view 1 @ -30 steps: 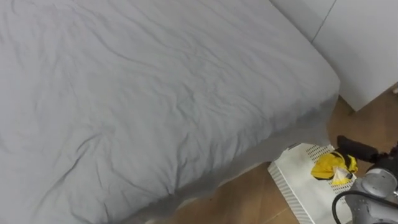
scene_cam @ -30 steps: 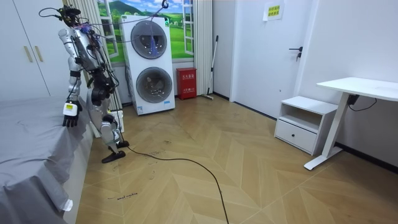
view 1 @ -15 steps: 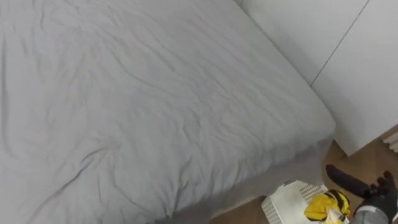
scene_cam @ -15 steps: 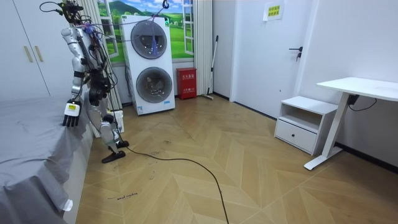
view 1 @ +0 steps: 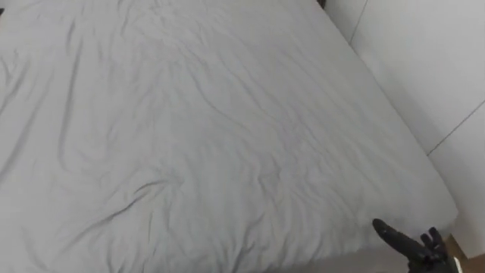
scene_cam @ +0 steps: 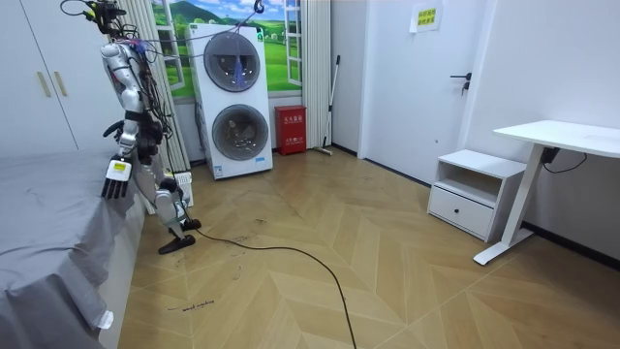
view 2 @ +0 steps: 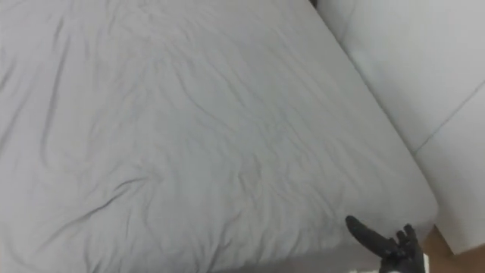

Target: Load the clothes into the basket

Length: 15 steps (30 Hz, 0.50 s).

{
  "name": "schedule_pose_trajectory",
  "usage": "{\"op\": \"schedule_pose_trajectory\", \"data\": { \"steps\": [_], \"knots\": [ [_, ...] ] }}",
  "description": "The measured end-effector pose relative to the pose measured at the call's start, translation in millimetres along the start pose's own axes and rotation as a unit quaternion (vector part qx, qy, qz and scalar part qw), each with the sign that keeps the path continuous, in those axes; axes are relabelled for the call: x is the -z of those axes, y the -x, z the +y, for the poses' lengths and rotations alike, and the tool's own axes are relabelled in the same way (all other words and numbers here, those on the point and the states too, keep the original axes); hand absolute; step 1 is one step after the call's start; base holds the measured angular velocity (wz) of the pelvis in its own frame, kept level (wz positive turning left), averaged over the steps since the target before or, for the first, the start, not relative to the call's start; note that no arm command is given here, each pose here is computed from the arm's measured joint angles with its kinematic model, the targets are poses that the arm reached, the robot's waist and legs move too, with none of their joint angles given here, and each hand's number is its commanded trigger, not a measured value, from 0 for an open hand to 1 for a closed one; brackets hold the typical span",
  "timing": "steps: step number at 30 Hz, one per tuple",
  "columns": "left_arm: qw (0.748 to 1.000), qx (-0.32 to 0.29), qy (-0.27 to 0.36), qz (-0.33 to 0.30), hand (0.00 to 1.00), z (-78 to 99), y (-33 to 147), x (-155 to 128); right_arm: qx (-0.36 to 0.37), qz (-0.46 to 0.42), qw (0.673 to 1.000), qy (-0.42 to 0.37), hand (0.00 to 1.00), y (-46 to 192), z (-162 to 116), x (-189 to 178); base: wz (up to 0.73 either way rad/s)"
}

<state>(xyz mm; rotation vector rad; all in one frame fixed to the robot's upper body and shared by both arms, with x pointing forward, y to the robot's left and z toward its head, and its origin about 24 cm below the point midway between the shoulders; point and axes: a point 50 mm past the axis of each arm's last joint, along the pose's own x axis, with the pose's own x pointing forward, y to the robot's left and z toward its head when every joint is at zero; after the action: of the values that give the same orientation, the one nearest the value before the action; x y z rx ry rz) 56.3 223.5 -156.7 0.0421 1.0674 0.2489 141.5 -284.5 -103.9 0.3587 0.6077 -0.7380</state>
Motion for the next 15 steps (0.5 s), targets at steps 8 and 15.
{"op": "schedule_pose_trajectory", "data": {
  "steps": [8,15],
  "knots": [
    [1.0,-0.017,-0.011,0.009,0.0,-3.1,1.1,6,-0.015,0.13,0.986,0.107,0.0,17,-8,69,0.24],
    [0.999,-0.037,-0.004,0.025,0.0,-5.3,2.4,14,-0.054,0.203,0.951,0.228,0.0,34,-16,102,0.01]
  ]
}}
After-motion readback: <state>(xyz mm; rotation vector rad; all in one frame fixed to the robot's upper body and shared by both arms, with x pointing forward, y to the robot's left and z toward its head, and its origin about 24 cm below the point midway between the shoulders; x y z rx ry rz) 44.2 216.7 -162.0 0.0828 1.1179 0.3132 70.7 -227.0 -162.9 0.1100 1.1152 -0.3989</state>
